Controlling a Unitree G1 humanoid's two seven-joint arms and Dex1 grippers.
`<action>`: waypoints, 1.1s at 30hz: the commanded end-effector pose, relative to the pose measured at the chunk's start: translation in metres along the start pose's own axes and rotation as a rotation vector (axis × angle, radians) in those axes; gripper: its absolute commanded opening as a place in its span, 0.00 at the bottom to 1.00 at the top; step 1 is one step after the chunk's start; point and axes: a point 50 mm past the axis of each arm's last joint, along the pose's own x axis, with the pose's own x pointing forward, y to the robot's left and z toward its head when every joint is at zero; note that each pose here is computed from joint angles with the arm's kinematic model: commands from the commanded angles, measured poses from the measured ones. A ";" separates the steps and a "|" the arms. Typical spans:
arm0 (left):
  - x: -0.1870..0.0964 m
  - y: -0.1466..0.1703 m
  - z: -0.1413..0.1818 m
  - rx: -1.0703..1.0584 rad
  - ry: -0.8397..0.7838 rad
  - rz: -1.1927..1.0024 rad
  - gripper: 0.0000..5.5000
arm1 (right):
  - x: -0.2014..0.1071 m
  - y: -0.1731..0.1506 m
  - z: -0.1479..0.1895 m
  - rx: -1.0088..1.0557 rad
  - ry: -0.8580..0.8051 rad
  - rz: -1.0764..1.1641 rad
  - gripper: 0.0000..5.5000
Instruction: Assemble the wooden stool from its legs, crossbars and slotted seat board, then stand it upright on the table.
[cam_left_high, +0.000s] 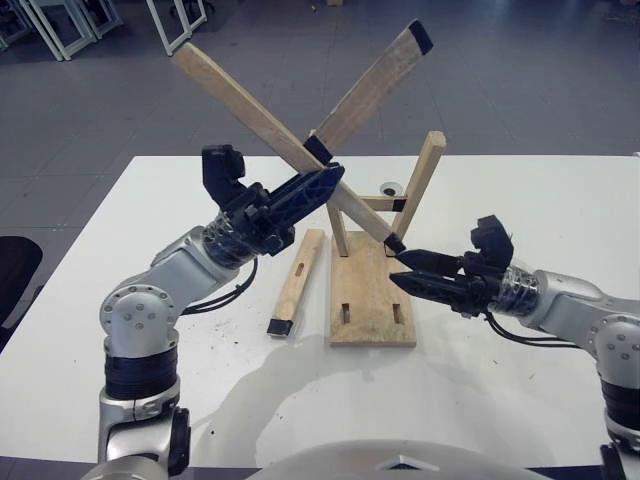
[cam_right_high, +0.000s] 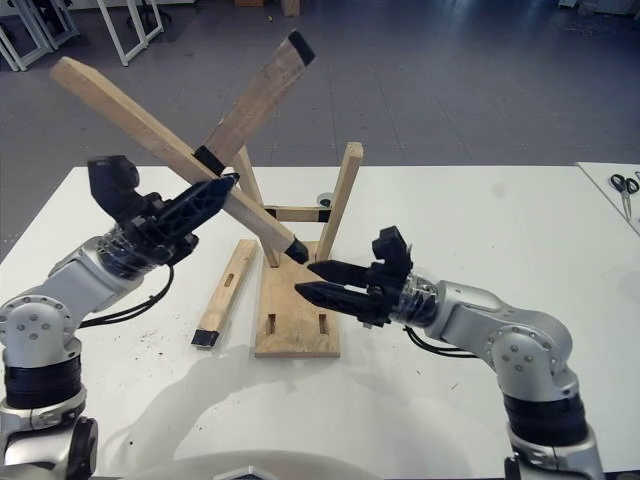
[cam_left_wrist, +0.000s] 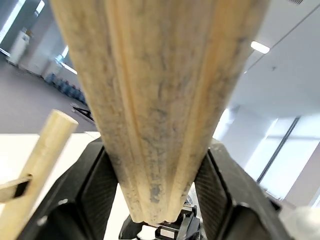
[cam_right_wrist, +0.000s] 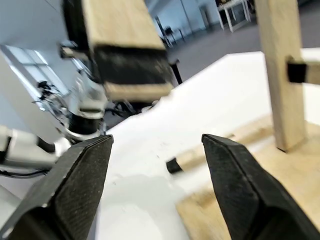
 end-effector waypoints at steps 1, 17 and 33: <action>-0.007 0.003 -0.014 0.142 0.209 -0.077 0.37 | -0.008 -0.009 -0.027 -0.071 0.193 -0.075 0.59; -0.044 0.052 -0.078 0.283 0.476 -0.107 0.37 | -0.013 -0.015 -0.067 -0.163 0.416 -0.061 0.59; -0.083 0.064 -0.138 0.275 0.994 -0.078 0.37 | -0.012 -0.022 -0.070 -0.183 0.409 -0.117 0.59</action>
